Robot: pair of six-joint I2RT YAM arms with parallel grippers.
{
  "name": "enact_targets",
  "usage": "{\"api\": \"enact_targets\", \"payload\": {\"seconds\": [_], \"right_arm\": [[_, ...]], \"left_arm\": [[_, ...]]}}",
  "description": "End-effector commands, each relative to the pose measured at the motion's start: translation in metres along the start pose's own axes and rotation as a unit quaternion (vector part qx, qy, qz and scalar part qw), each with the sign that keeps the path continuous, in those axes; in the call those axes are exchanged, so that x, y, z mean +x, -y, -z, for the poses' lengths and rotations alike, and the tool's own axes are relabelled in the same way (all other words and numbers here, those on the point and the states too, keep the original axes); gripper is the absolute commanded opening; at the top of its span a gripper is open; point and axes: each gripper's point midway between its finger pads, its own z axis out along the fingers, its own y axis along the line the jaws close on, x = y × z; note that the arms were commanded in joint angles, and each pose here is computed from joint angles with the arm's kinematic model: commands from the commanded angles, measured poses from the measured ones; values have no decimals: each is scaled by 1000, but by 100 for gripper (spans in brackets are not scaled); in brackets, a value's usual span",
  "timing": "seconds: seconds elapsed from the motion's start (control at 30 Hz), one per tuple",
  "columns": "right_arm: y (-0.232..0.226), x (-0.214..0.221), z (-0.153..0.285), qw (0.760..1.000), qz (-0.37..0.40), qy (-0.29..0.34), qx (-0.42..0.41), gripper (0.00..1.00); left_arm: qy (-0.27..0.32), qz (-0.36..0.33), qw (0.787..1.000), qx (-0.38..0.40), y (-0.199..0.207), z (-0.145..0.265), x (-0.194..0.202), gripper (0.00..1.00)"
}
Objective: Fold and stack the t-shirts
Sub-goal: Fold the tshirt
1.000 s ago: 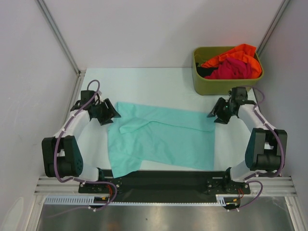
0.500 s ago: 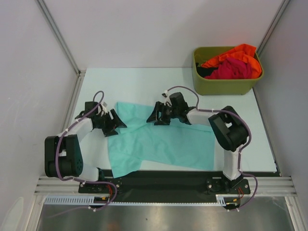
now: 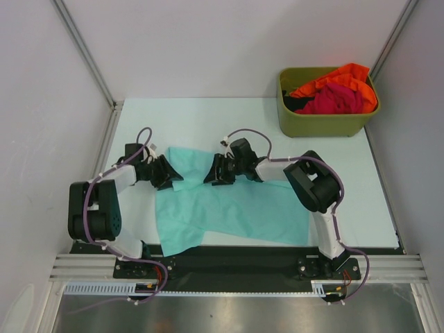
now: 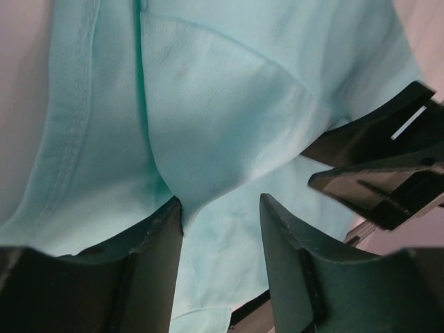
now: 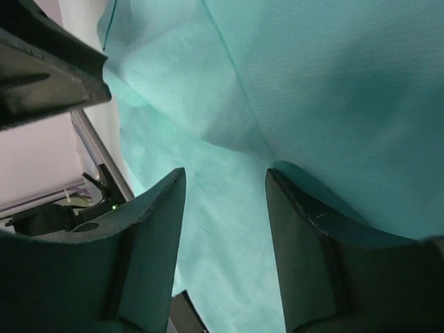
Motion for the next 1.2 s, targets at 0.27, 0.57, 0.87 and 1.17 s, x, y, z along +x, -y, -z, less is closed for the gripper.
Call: {"api": "enact_targets", "payload": {"seconds": [0.27,0.57,0.87,1.17], "right_arm": [[-25,-36,-17,998,-14,46,-32,52],[-27,-76,-16,992,-77,81,-60,53],[-38,-88,-9,990,-91,78,-67,55],[-52,-44,7,993,-82,55,-71,52]], "left_arm": [[63,3,996,65,48,2,-63,37],[83,36,993,79,52,-15,-89,37],[87,42,992,78,51,-25,-103,38],[82,39,993,76,49,-25,-100,38]]}}
